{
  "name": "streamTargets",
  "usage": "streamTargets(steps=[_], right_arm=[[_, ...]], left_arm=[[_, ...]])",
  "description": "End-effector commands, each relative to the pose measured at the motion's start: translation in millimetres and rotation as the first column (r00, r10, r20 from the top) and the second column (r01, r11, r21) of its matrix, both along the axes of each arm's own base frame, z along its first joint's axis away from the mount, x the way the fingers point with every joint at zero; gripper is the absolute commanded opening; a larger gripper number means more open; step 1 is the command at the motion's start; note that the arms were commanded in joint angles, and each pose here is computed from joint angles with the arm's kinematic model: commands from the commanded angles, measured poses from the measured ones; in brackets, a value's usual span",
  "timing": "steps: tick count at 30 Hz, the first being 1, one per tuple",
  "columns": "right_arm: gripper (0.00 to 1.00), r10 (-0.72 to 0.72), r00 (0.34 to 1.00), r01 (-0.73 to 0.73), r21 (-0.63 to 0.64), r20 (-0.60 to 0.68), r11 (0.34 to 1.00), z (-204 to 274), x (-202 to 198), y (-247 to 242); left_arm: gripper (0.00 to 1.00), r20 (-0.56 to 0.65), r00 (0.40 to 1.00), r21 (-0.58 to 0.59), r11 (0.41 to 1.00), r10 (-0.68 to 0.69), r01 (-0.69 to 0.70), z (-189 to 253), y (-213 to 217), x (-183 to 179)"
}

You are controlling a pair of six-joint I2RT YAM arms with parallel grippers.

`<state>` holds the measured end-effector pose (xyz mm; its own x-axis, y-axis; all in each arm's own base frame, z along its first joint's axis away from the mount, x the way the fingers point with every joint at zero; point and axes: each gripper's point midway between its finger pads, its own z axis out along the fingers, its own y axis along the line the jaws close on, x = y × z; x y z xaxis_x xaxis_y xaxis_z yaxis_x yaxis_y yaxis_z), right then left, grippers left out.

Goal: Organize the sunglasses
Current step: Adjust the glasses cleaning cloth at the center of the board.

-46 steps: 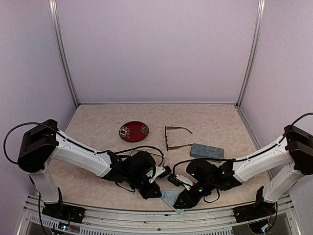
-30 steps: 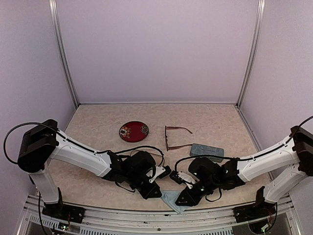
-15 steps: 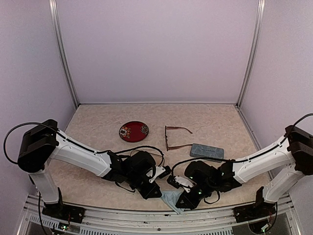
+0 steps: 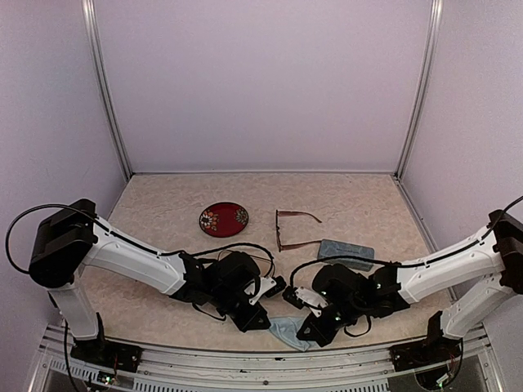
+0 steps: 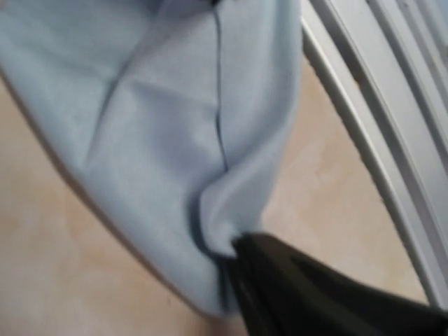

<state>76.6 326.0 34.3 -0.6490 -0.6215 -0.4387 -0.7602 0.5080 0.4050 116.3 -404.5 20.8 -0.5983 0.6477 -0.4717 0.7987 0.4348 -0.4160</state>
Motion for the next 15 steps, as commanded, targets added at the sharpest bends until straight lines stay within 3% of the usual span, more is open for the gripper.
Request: streamTargets(steps=[1, 15], right_arm=[[0.00, -0.036, 0.998, 0.035, 0.020, 0.049, 0.999, 19, 16, -2], [0.03, -0.102, 0.994, 0.102, 0.003, 0.049, 0.995, 16, 33, -24]], left_arm=[[0.00, 0.020, 1.000, -0.076, 0.997, 0.002, 0.000, 26, -11, 4], [0.00, 0.029, 1.000, -0.115, 0.993, -0.011, 0.014, 40, -22, 6]])
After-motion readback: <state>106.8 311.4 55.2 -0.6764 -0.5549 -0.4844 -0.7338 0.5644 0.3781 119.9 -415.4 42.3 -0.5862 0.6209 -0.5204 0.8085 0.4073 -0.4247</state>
